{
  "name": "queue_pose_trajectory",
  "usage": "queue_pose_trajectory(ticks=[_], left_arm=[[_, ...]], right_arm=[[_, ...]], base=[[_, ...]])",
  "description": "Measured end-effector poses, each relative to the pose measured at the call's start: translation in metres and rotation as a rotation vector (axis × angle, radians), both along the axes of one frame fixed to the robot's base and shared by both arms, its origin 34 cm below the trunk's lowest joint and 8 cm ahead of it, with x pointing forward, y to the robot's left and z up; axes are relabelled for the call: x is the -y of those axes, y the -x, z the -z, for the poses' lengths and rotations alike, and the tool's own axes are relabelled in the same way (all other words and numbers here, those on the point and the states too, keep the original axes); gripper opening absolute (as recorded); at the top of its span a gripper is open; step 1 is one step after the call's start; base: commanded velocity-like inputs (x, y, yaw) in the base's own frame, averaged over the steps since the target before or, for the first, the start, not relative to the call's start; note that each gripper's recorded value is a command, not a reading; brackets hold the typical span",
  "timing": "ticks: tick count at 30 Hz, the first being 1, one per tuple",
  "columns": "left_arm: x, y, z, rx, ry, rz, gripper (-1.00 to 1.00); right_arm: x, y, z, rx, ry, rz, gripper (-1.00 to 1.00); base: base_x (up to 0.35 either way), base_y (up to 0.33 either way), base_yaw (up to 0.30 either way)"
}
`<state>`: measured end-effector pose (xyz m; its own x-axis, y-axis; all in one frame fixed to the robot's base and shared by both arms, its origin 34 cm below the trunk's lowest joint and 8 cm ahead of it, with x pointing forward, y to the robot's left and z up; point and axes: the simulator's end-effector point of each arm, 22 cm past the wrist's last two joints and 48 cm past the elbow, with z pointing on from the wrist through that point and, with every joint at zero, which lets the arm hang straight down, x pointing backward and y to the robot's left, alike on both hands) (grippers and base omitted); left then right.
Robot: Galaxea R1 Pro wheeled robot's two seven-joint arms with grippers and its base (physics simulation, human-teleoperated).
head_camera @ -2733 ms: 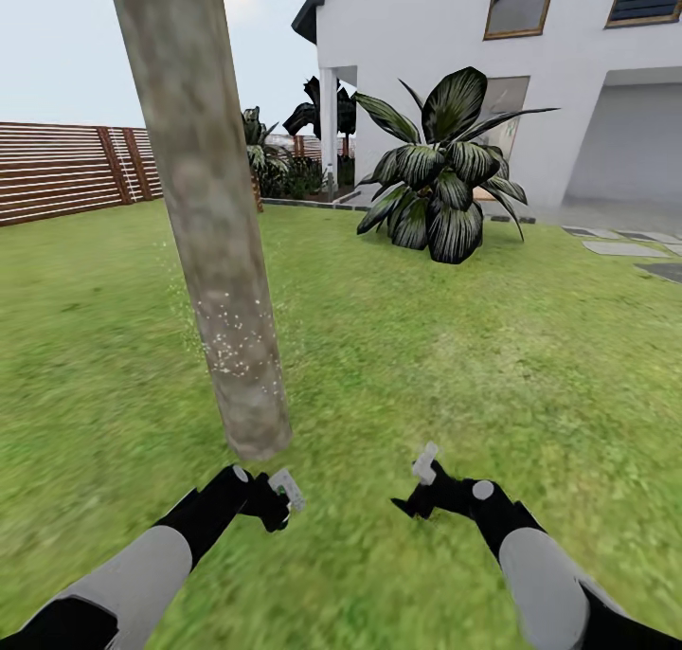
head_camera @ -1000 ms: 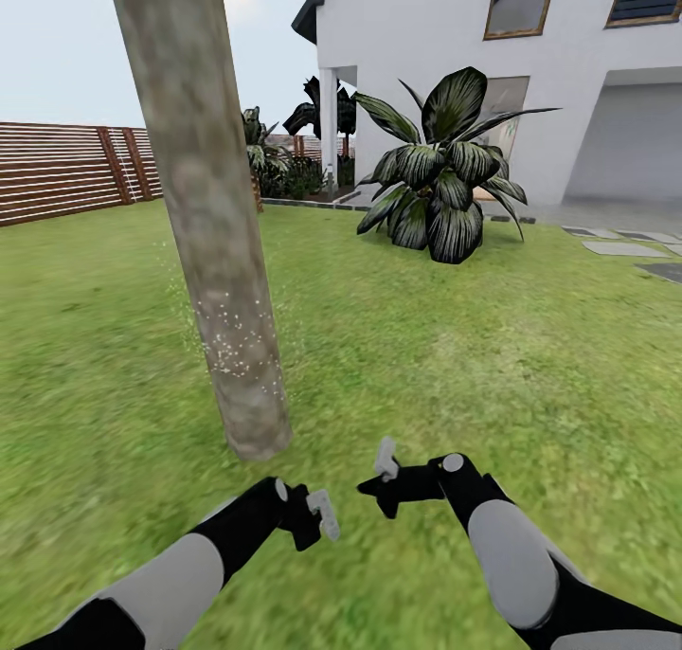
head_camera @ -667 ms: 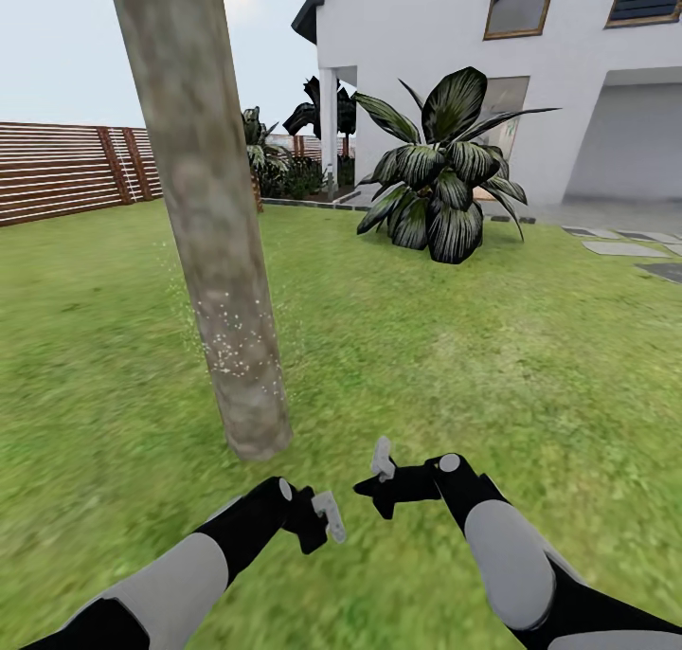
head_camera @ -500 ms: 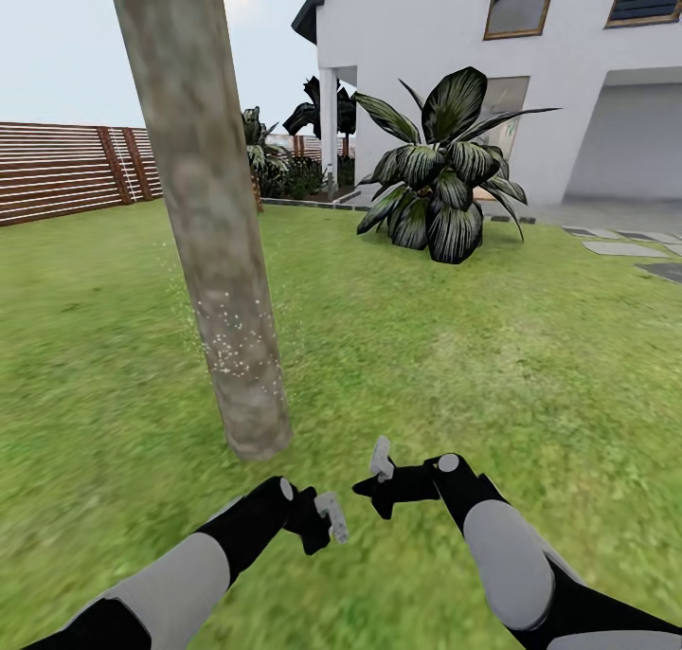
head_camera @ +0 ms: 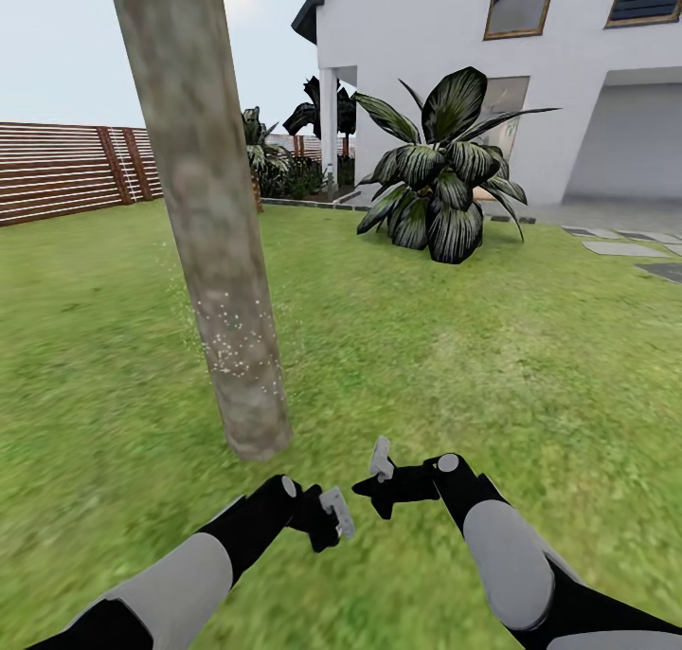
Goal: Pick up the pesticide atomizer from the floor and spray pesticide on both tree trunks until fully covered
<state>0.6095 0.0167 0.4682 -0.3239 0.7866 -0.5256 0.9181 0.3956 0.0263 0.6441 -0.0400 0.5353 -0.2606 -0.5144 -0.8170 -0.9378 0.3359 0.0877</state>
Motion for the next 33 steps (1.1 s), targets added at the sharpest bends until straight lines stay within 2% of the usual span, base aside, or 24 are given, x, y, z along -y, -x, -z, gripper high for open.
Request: queue_pose_trajectory(ticks=[12, 16, 28, 33], left_arm=[[0.014, -0.003, -0.007, 0.013, 0.035, -0.012, -1.0], [0.018, -0.01, -0.012, 0.038, 0.046, -0.033, -1.0], [0.027, -0.011, -0.018, 0.028, 0.089, -0.056, -1.0], [0.027, -0.011, -0.018, 0.027, 0.093, -0.058, -1.0]], right_arm=[[0.0, 0.0, 0.0, 0.0, 0.0, 0.0, -1.0], [0.0, 0.0, 0.0, 0.0, -0.001, 0.0, -1.0], [0.0, 0.0, 0.0, 0.0, 0.0, 0.0, -1.0], [0.0, 0.0, 0.0, 0.0, 0.0, 0.0, -1.0]], base=[[0.0, 0.0, 0.0], [0.0, 0.0, 0.0], [0.0, 0.0, 0.0], [0.0, 0.0, 0.0]])
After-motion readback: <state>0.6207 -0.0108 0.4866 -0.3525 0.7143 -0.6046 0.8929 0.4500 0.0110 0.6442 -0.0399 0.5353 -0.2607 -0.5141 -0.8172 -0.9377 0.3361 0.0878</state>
